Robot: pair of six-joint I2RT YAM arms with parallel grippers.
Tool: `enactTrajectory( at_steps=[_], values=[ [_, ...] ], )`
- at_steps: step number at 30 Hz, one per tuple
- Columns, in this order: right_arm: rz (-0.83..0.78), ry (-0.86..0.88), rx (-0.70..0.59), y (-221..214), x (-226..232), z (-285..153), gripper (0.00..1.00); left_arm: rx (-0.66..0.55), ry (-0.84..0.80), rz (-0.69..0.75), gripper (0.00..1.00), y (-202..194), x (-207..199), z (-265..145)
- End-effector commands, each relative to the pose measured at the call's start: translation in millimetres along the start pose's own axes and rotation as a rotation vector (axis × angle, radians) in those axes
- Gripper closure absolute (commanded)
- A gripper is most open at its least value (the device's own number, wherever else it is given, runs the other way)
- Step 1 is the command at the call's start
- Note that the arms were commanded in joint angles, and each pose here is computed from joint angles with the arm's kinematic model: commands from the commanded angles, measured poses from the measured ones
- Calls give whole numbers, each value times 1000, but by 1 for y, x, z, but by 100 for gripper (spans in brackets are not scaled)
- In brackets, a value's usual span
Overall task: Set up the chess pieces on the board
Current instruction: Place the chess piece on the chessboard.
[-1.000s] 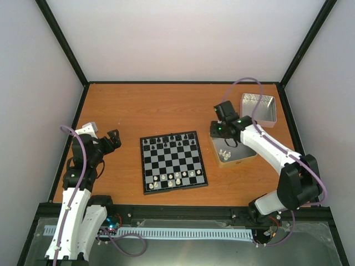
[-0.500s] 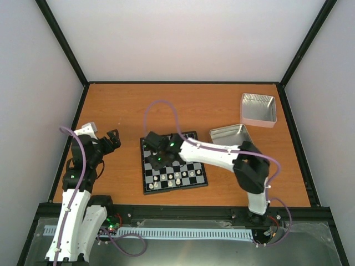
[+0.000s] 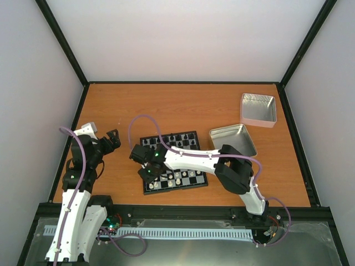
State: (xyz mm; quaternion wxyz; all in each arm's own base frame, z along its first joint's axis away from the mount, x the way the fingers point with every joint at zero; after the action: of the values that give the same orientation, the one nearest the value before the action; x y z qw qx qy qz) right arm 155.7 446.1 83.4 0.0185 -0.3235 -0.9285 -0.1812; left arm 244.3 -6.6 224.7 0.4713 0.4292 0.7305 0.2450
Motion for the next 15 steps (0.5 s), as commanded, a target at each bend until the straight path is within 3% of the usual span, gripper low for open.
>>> enactTrajectory(
  at_steps=[1,15],
  values=[
    [-28,8,25,-4,6,4,92,-50,-20,14,0,16,-9,-8],
    [-40,40,46,-6,11,17,87,-49,-18,14,0,16,-9,-7]
  ],
)
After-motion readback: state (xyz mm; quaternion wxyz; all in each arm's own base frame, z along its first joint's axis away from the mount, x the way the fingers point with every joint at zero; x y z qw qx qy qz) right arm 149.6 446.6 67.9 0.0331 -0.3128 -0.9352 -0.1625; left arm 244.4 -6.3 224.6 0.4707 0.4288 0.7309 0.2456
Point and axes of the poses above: each gripper's point midway between its finger pads, its own z axis out along the fingers, its own x axis along the line the jaws close on, y = z × x, the point moved 2 cm from there along -z, back along the fingers, and after that the axes turned 4 degrees about -z, right-handed, at the moved point
